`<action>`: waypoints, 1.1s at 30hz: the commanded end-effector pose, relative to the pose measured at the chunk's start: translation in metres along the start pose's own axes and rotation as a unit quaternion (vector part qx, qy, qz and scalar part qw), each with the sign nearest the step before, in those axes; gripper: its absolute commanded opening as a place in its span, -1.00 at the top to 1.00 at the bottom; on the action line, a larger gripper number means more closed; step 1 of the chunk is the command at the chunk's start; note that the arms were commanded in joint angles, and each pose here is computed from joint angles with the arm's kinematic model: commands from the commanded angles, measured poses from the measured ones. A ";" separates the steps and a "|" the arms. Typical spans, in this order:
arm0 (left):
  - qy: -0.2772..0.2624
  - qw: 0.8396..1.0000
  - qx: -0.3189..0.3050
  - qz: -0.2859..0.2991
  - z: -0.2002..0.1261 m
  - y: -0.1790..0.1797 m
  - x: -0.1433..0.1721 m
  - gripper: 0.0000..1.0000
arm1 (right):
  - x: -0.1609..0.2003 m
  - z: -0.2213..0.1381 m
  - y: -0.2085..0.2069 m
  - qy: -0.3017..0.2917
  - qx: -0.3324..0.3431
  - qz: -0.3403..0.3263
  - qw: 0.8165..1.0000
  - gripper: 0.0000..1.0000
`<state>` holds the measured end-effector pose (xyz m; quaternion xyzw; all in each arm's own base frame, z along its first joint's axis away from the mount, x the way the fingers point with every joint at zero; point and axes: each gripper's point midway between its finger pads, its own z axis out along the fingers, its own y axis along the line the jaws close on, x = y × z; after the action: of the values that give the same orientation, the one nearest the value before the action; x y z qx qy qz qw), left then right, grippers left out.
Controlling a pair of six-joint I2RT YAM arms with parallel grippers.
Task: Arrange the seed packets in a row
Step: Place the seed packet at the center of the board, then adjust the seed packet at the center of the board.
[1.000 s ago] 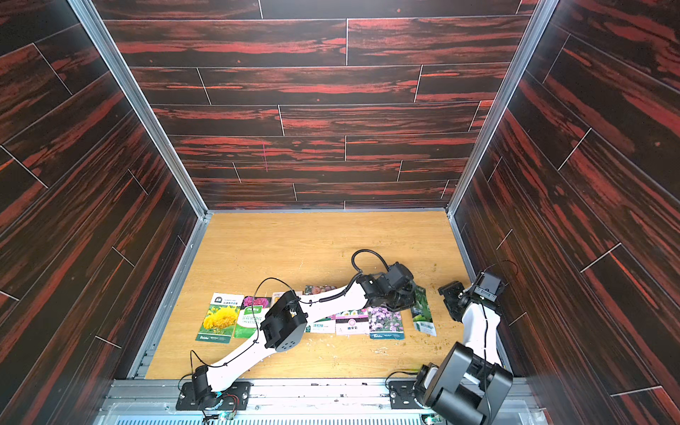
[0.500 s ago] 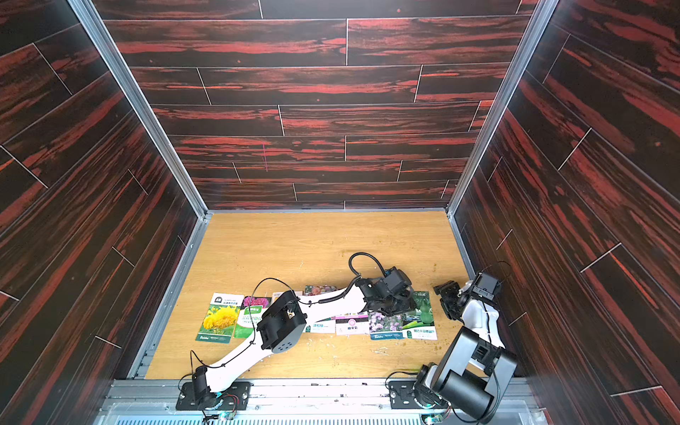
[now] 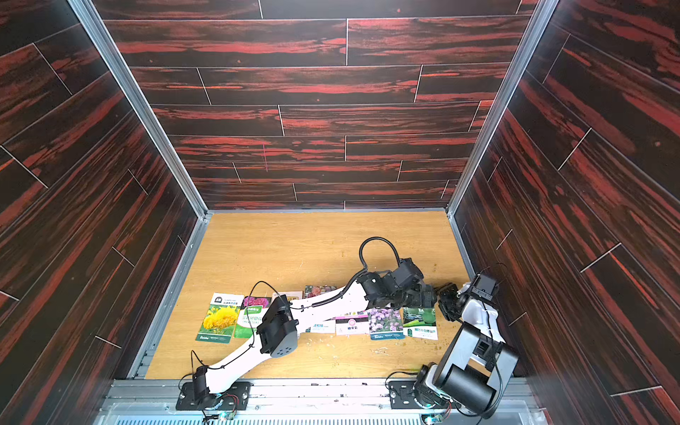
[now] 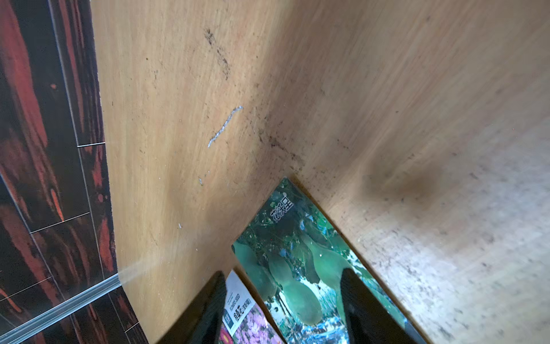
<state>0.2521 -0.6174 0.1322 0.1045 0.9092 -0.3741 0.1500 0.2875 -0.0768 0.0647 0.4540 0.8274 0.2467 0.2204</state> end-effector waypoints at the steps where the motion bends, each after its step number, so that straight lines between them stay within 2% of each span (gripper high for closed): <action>1: -0.037 0.996 -0.032 0.072 -0.066 -0.012 -0.021 -1.00 | 0.007 0.005 -0.001 0.017 -0.002 -0.004 1.000 -0.27; 3: -0.059 0.992 -0.051 0.095 -0.088 -0.003 -0.029 -1.00 | 0.011 0.011 -0.003 0.028 -0.001 0.000 1.000 -0.27; 7: -0.103 0.987 -0.071 0.098 -0.126 0.025 -0.041 -1.00 | 0.011 0.016 -0.006 0.033 0.002 0.004 0.999 -0.27; 9: -0.134 0.983 -0.081 0.093 -0.149 0.044 -0.047 -1.00 | 0.009 0.017 -0.005 0.033 0.003 0.003 0.999 -0.27; 18: -0.195 0.972 -0.118 0.054 -0.232 0.117 -0.065 -1.00 | 0.024 0.035 -0.004 0.068 0.022 -0.020 0.997 -0.27; 28: -0.225 0.964 -0.134 0.040 -0.268 0.143 -0.077 -1.00 | 0.039 0.042 0.010 0.096 0.020 -0.055 0.994 -0.27; 30: -0.226 0.963 -0.138 0.039 -0.272 0.147 -0.078 -1.00 | 0.036 0.035 0.012 0.083 0.025 -0.060 0.994 -0.27; 33: -0.237 0.957 -0.160 0.037 -0.288 0.158 -0.082 -1.00 | 0.022 0.013 0.021 0.032 0.035 -0.077 0.996 -0.28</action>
<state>0.3182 -0.3327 0.2363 0.0309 0.8961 -0.2503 0.3652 0.2954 -0.0346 0.0399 0.3935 0.8715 0.2446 0.1609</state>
